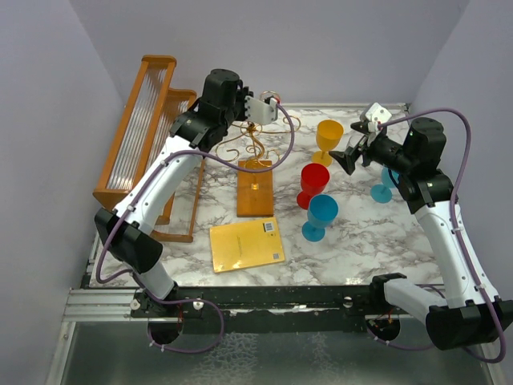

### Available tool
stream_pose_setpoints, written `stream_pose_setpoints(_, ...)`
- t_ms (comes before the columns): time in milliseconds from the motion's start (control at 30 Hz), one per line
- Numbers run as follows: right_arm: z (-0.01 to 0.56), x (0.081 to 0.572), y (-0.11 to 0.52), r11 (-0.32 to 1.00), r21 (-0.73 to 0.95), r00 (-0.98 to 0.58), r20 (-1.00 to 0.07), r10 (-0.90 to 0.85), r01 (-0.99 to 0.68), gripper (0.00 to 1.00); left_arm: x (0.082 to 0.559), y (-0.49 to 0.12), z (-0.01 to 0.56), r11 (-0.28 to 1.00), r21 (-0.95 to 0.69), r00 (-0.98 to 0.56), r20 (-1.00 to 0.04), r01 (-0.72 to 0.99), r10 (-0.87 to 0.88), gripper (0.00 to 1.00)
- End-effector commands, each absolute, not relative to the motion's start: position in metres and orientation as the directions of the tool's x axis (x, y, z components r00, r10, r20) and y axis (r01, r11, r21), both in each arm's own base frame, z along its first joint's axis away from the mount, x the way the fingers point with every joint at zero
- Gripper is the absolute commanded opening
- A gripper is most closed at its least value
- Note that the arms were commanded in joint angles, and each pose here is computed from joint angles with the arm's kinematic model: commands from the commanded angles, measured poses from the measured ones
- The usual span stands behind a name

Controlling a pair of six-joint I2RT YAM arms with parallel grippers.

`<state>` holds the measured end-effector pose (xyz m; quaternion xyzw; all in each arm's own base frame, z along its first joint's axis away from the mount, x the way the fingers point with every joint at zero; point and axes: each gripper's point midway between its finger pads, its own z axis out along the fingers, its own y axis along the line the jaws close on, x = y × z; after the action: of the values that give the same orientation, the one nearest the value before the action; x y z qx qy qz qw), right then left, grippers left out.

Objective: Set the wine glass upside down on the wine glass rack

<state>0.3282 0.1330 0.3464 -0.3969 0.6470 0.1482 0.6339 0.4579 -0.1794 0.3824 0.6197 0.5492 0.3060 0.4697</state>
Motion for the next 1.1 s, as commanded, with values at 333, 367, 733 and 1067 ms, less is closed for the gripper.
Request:
stream_pose_setpoints(333, 0.345, 0.330, 0.136, 0.628, -0.315, 0.138, -0.939, -0.314, -0.711, 0.92, 0.434, -0.178, 0.392, 0.116, 0.908, 0.238, -0.226, 0.403, 0.945, 0.00)
stream_pose_setpoints(367, 0.345, 0.330, 0.135, 0.628, -0.316, 0.140, -0.939, -0.315, -0.711, 0.92, 0.434, -0.180, 0.392, 0.121, 0.904, 0.240, -0.236, 0.411, 0.942, 0.00)
stream_pose_setpoints(733, 0.343, 0.330, 0.136, 0.625, -0.314, 0.139, -0.939, -0.313, -0.715, 0.92, 0.427, -0.187, 0.375, 0.143, 0.858, 0.238, -0.291, 0.493, 0.927, 0.11)
stream_pose_setpoints(1067, 0.343, 0.330, 0.136, 0.623, -0.317, 0.142, -0.939, -0.314, -0.715, 0.93, 0.423, -0.189, 0.376, 0.160, 0.850, 0.246, -0.318, 0.502, 0.916, 0.21)
